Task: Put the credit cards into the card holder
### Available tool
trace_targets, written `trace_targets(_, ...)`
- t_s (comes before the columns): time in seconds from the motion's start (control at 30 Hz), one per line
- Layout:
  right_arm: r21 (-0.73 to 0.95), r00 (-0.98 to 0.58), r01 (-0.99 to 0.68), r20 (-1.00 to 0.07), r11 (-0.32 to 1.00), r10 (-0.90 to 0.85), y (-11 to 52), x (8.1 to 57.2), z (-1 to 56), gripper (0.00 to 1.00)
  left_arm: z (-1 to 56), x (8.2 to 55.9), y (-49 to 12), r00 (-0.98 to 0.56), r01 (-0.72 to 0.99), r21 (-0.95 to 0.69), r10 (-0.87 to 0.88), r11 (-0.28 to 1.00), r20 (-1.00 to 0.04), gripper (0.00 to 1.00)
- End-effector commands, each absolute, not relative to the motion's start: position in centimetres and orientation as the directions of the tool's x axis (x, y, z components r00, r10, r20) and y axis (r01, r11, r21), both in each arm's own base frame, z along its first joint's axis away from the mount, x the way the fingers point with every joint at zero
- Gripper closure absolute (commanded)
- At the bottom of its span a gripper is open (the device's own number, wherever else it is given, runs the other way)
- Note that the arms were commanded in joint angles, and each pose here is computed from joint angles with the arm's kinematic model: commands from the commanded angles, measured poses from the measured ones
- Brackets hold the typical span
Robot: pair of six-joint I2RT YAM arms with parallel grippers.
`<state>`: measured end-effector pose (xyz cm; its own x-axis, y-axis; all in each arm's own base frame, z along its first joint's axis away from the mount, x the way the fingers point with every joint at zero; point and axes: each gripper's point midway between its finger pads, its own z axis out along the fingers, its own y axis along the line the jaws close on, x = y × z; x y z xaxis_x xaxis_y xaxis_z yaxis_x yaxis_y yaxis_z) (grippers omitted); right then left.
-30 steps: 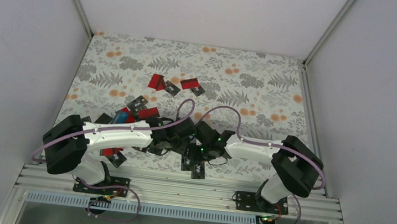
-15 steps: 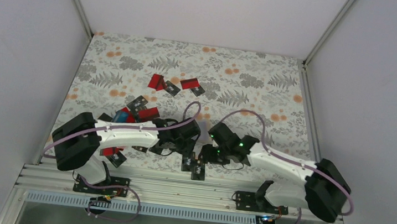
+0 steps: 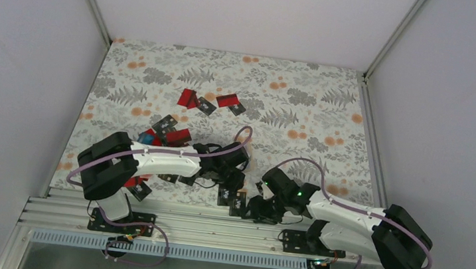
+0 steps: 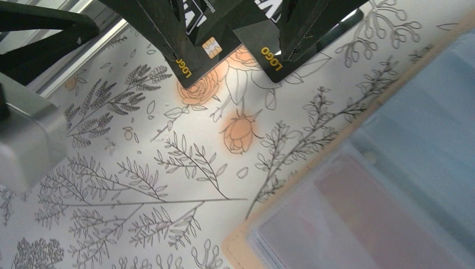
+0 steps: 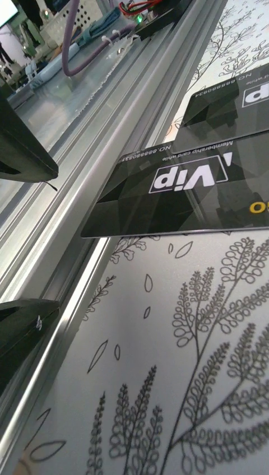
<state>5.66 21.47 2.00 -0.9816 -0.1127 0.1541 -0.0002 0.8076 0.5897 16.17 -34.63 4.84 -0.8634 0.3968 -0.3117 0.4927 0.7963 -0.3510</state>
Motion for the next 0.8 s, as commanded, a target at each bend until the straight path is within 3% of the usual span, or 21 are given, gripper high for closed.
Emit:
trace_targets(0.0, 0.652, -0.983, 0.036, 0.16, 0.757, -0.091, 22.8, 6.0, 2.3, 0.46, 4.7, 15.1, -35.2, -0.853, 0.518, -0.389, 0.425, 0.762, -0.304, 0.6)
trace_targets(0.5, 0.695, -0.985, 0.098, 0.171, 0.712, -0.032, 23.5, 6.5, 1.0, 0.54, 2.3, 13.2, -34.4, -0.87, 0.493, -0.4, 0.43, 0.772, -0.242, 0.64)
trace_targets(0.77, 0.708, -0.983, 0.099, 0.179, 0.699, -0.042, 23.7, 6.5, 0.0, 0.67, 1.7, 12.8, -34.1, -0.875, 0.484, -0.396, 0.427, 0.781, -0.228, 0.64)
